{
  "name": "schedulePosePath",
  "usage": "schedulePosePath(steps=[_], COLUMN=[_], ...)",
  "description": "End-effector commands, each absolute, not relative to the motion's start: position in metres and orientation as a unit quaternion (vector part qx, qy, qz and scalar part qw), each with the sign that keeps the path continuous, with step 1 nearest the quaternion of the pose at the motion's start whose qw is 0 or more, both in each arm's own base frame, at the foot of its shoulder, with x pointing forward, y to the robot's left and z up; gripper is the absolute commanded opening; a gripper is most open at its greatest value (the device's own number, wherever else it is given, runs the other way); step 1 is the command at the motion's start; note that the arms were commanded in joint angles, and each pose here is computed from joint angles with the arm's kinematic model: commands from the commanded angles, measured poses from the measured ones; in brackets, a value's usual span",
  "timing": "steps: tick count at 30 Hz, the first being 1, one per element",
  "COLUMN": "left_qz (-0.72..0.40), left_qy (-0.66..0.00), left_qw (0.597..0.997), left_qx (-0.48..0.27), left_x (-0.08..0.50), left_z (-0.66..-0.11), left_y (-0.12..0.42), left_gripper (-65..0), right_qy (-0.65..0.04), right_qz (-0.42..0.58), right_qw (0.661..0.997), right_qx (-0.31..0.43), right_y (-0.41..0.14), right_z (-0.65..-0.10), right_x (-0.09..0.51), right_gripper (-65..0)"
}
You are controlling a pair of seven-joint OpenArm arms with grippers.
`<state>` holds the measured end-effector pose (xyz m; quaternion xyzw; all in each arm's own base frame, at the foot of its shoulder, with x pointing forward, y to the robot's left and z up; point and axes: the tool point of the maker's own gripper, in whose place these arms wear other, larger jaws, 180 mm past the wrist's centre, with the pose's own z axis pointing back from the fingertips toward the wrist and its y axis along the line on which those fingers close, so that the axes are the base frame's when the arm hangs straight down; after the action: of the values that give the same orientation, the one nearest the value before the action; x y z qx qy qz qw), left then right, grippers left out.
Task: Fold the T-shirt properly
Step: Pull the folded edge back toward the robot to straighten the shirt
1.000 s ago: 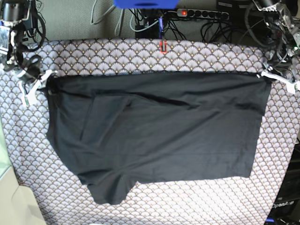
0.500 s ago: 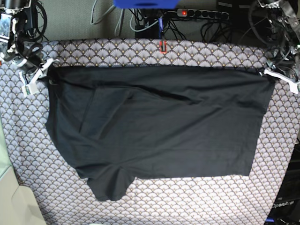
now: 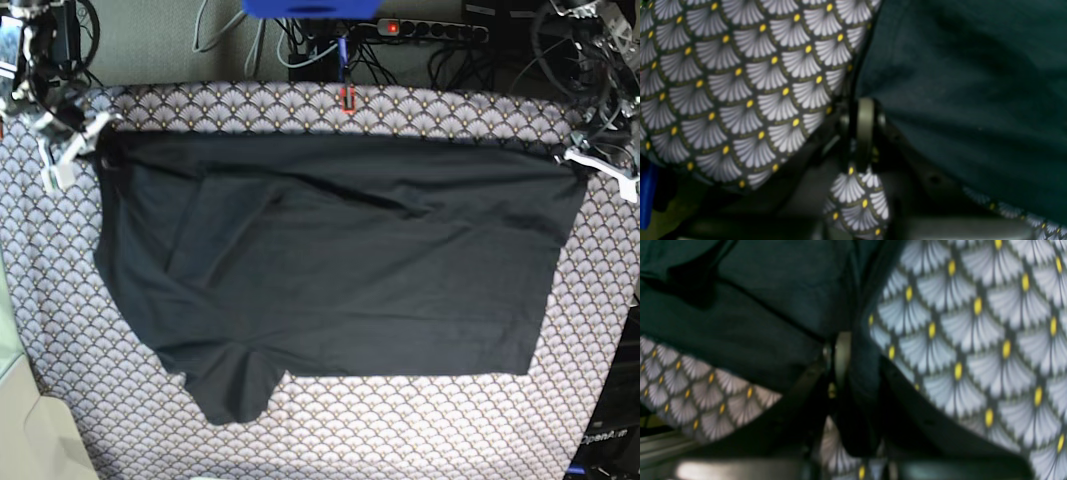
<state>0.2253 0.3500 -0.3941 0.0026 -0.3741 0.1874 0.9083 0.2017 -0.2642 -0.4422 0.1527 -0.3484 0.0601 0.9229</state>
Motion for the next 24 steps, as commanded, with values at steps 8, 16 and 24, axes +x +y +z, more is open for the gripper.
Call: schedulePosePath(steps=[8,16,24], left_qz=[0.18,0.173,0.174], left_qy=[-0.396,-0.386,-0.389], left_qw=[0.9,0.906,0.905], left_qx=[0.013,0.022,0.019], left_x=[0.231,0.219,0.221], left_z=[-0.38,-0.382,-0.381], left_y=[0.358,0.358,0.357], left_gripper=[-65.0,-65.0,-56.6], right_qy=[-0.252,-0.253,-0.253], right_qz=[0.088,0.087,0.085], right_qw=[0.957,0.957,0.957], right_qx=[0.113,0.113,0.112], right_y=[-0.279,-0.28,-0.281], right_z=[-0.471,-0.47,-0.471], right_x=[0.156,0.158,0.158], right_gripper=[-65.0,-64.9,-64.4])
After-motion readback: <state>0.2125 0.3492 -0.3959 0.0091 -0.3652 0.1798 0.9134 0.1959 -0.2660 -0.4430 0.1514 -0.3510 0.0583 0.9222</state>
